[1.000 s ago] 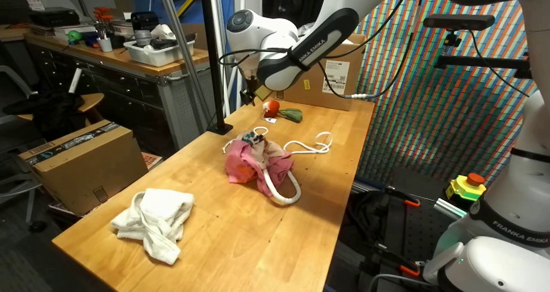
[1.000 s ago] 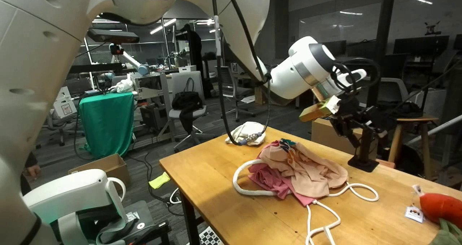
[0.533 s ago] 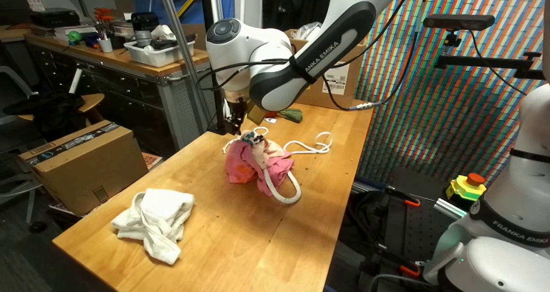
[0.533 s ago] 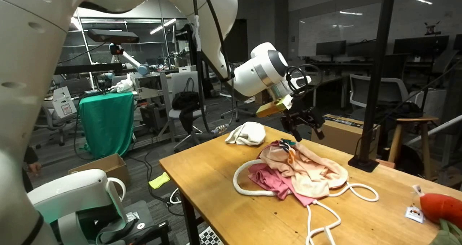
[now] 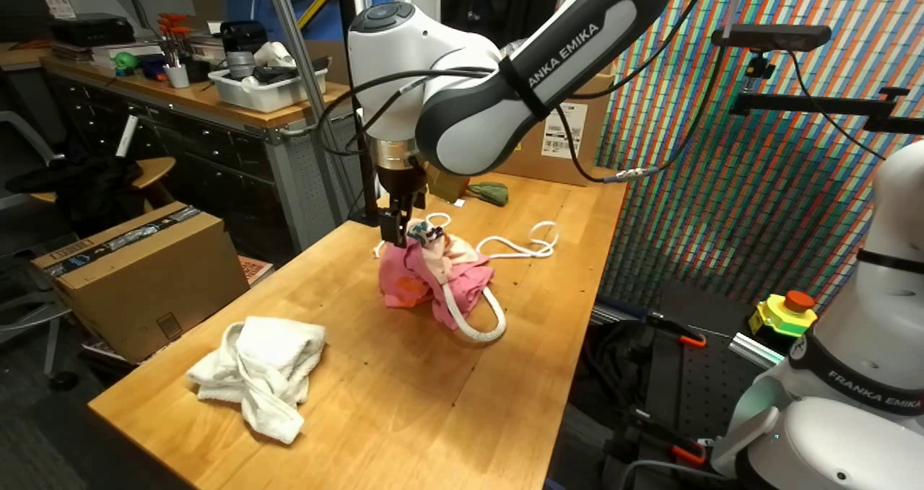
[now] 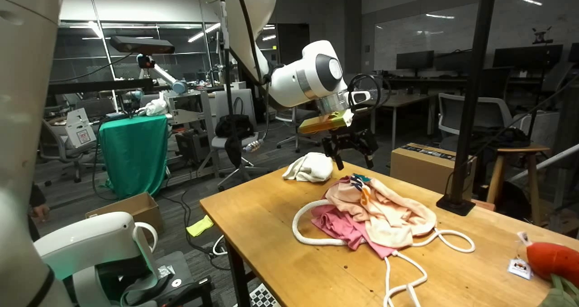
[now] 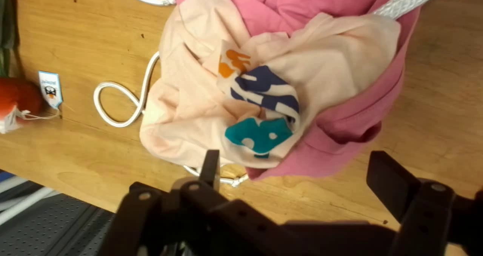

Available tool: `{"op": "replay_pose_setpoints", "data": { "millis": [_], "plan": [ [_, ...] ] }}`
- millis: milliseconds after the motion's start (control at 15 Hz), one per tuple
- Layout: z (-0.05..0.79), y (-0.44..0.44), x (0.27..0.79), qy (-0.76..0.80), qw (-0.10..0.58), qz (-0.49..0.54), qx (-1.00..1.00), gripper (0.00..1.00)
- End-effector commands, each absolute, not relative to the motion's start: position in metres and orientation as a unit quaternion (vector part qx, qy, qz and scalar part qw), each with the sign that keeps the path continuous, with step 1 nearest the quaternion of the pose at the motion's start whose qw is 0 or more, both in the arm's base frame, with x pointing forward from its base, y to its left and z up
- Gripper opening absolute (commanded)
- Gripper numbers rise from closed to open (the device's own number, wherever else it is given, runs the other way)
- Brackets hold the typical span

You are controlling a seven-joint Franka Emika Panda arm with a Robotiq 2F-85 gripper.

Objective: Spread the clothes and the objects across on the table

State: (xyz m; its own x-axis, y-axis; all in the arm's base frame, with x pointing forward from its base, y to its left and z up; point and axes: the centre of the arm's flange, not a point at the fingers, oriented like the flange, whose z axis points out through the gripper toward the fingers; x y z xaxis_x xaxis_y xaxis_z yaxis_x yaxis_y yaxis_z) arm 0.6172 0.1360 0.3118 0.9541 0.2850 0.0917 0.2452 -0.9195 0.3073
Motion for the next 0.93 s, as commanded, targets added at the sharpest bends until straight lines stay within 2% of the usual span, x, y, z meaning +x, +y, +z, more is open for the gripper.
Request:
{"op": "replay_pose_setpoints", "data": {
  "millis": [0,867],
  "plan": [
    [0.331,0.120,0.606,0.199,0.130,0.046,0.970,1.00],
    [0.280,0.101,0.604,0.375,0.129,-0.021,0.918,1.00]
  ]
}}
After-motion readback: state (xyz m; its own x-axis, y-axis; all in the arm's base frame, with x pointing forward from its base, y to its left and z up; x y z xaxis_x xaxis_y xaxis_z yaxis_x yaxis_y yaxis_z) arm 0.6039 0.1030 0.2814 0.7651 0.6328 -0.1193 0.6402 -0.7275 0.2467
